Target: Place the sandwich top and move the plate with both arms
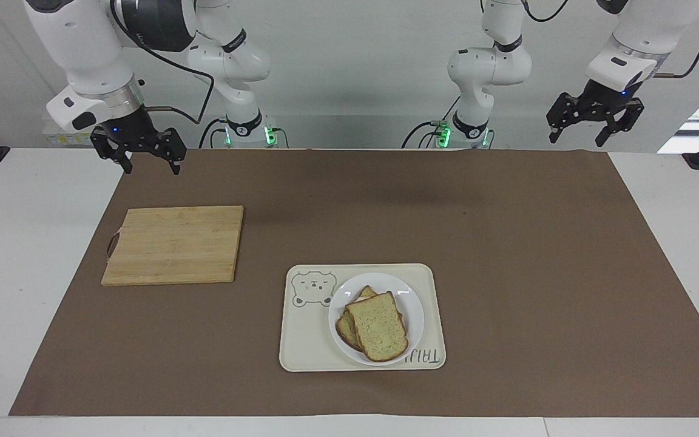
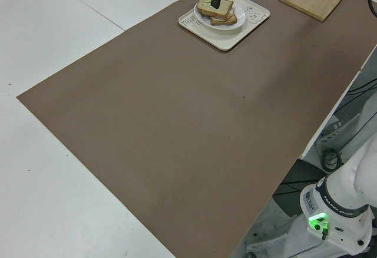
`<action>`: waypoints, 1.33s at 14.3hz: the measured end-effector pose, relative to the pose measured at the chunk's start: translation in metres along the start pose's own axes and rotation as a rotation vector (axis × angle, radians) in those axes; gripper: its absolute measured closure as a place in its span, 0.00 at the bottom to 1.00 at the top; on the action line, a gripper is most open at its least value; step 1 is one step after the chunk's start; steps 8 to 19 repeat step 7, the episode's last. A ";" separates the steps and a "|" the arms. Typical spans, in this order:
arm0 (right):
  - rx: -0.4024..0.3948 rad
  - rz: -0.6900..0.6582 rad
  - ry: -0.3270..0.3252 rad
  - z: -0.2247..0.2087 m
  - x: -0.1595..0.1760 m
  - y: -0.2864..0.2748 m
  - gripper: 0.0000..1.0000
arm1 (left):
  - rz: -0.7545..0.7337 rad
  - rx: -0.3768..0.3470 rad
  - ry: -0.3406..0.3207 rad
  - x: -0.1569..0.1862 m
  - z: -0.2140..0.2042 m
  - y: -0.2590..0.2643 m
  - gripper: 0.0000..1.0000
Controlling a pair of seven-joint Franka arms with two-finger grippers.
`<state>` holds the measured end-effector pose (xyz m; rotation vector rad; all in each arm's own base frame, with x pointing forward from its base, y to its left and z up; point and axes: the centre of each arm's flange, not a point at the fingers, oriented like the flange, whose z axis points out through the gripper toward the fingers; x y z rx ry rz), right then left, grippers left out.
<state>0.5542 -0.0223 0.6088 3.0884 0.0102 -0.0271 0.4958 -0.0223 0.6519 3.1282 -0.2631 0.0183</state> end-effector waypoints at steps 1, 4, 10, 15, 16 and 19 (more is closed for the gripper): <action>0.000 0.000 0.000 0.000 0.000 0.000 0.00 | -0.003 -0.001 -0.006 -0.001 0.001 -0.002 0.00; 0.000 0.000 0.000 0.000 0.000 0.000 0.00 | 0.018 -0.001 -0.007 -0.001 0.001 -0.004 0.00; 0.000 0.000 0.000 0.000 0.000 0.000 0.00 | 0.039 -0.001 -0.010 -0.002 0.001 -0.004 0.00; 0.000 0.000 0.000 0.000 0.000 0.000 0.00 | 0.039 -0.001 -0.010 -0.002 0.001 -0.004 0.00; 0.000 0.000 0.000 0.000 0.000 0.000 0.00 | 0.039 -0.001 -0.010 -0.002 0.001 -0.004 0.00; 0.000 0.000 0.000 0.000 0.000 0.000 0.00 | 0.039 -0.001 -0.010 -0.002 0.001 -0.004 0.00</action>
